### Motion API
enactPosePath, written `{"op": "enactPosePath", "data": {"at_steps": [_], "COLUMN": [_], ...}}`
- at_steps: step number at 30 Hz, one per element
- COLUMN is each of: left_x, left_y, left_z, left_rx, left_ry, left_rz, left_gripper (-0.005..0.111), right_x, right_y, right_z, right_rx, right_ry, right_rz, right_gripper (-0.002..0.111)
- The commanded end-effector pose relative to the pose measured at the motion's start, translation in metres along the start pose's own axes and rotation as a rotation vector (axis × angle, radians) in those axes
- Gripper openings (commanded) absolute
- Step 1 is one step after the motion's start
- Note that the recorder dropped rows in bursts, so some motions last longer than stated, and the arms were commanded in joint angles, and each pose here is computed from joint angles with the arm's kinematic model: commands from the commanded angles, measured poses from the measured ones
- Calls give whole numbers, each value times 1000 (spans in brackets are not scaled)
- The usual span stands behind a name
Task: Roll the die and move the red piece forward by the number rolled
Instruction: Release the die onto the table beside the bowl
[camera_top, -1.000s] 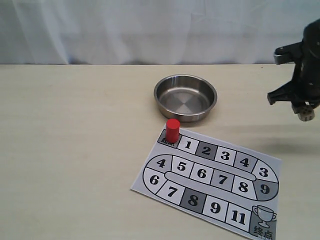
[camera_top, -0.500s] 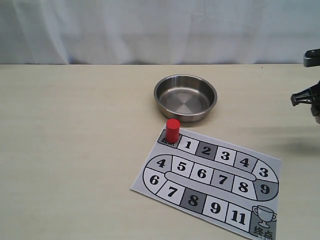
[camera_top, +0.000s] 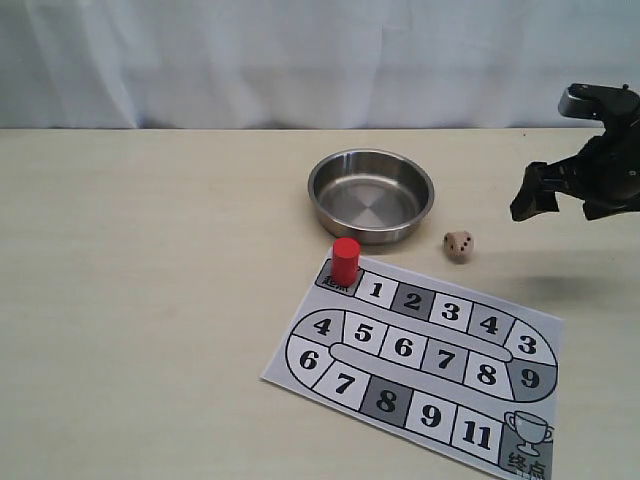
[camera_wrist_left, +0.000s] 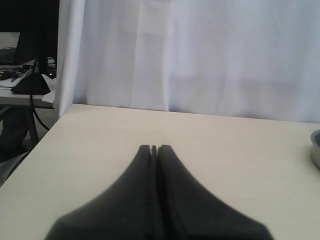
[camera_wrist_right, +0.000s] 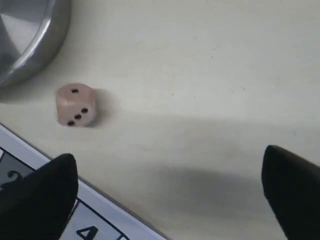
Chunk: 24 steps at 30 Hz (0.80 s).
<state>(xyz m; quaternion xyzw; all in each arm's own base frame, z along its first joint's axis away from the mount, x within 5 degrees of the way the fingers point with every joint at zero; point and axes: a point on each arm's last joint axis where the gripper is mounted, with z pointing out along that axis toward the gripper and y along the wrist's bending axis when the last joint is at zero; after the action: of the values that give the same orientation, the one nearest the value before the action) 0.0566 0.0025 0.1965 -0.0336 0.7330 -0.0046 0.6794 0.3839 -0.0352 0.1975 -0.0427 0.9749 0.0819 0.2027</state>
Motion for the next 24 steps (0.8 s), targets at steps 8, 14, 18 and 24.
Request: {"op": "enactPosePath", "data": {"at_steps": [8, 14, 18, 24], "left_x": [-4, -4, -4, -4], "left_y": [-1, -1, -1, -1], "left_z": [-1, -1, -1, -1], "left_rx": [10, 10, 10, 10], "left_ry": [-20, -22, -22, -22], "left_rz": [-3, -3, -3, -3], "left_gripper": [0, 0, 0, 0], "right_x": [6, 8, 9, 6], "right_y": [-14, -15, -14, -2], "right_z": [-2, -2, -2, -1], "right_rx": [155, 165, 152, 40], "right_ry": [65, 81, 93, 66], "right_rz": [-35, -28, -21, -84], "right_gripper": [87, 87, 82, 48]}}
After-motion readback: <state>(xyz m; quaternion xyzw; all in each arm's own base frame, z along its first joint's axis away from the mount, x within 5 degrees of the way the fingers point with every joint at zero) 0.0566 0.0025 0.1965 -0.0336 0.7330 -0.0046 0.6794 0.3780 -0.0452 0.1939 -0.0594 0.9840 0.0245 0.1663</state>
